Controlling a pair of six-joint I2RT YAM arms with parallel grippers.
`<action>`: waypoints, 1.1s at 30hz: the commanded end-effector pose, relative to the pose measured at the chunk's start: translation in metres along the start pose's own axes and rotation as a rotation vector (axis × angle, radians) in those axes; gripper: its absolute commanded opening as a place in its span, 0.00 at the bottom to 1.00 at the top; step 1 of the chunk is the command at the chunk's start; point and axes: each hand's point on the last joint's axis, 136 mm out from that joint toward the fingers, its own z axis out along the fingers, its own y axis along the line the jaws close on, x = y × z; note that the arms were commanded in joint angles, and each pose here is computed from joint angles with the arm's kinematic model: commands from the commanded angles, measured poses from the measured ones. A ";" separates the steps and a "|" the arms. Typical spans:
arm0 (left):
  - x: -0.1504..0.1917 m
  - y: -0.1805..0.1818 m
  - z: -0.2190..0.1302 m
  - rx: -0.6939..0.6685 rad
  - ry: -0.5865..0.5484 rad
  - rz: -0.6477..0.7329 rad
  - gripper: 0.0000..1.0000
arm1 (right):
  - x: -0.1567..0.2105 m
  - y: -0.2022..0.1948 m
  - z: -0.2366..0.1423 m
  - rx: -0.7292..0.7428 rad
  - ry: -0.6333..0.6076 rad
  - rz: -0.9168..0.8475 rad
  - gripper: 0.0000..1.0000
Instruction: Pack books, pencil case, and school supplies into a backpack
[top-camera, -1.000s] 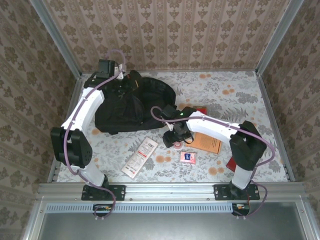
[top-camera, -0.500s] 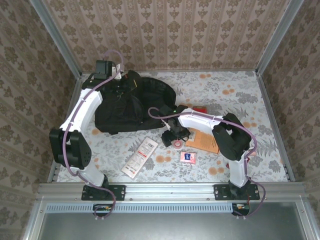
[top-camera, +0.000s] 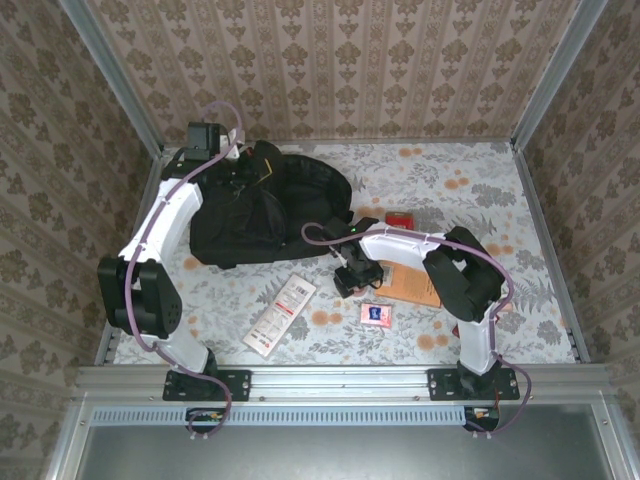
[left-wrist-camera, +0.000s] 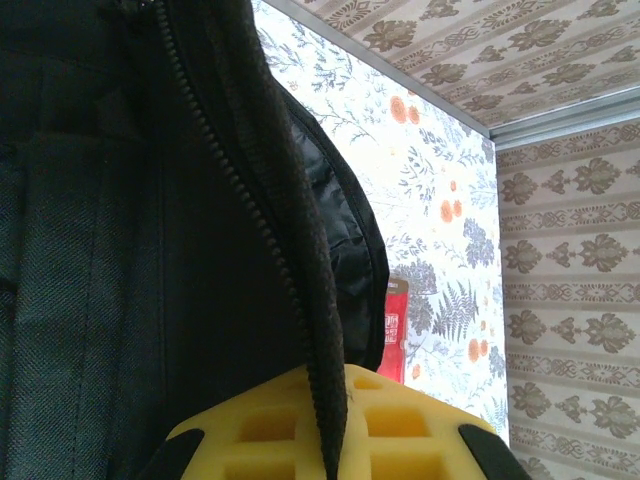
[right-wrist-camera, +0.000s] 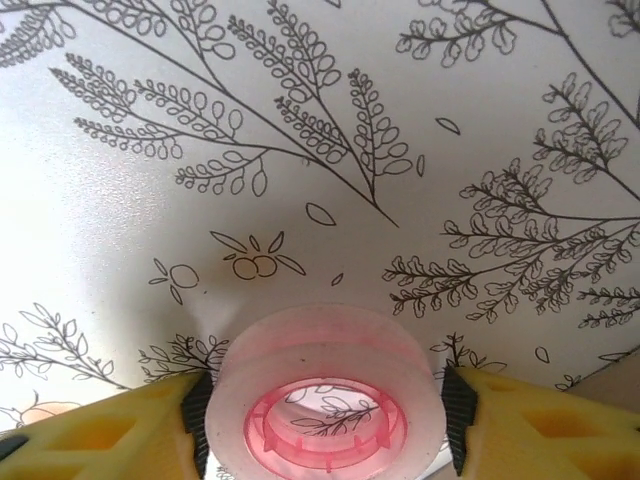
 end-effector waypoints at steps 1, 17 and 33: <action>-0.004 -0.009 -0.005 0.037 -0.017 0.010 0.00 | 0.014 0.002 0.010 0.000 0.043 0.012 0.57; -0.002 -0.009 -0.002 0.033 -0.007 0.019 0.00 | -0.011 -0.004 -0.077 -0.034 -0.179 0.060 0.48; 0.007 -0.027 -0.001 0.064 0.015 0.065 0.00 | -0.122 -0.018 -0.206 -0.488 -0.576 0.395 0.49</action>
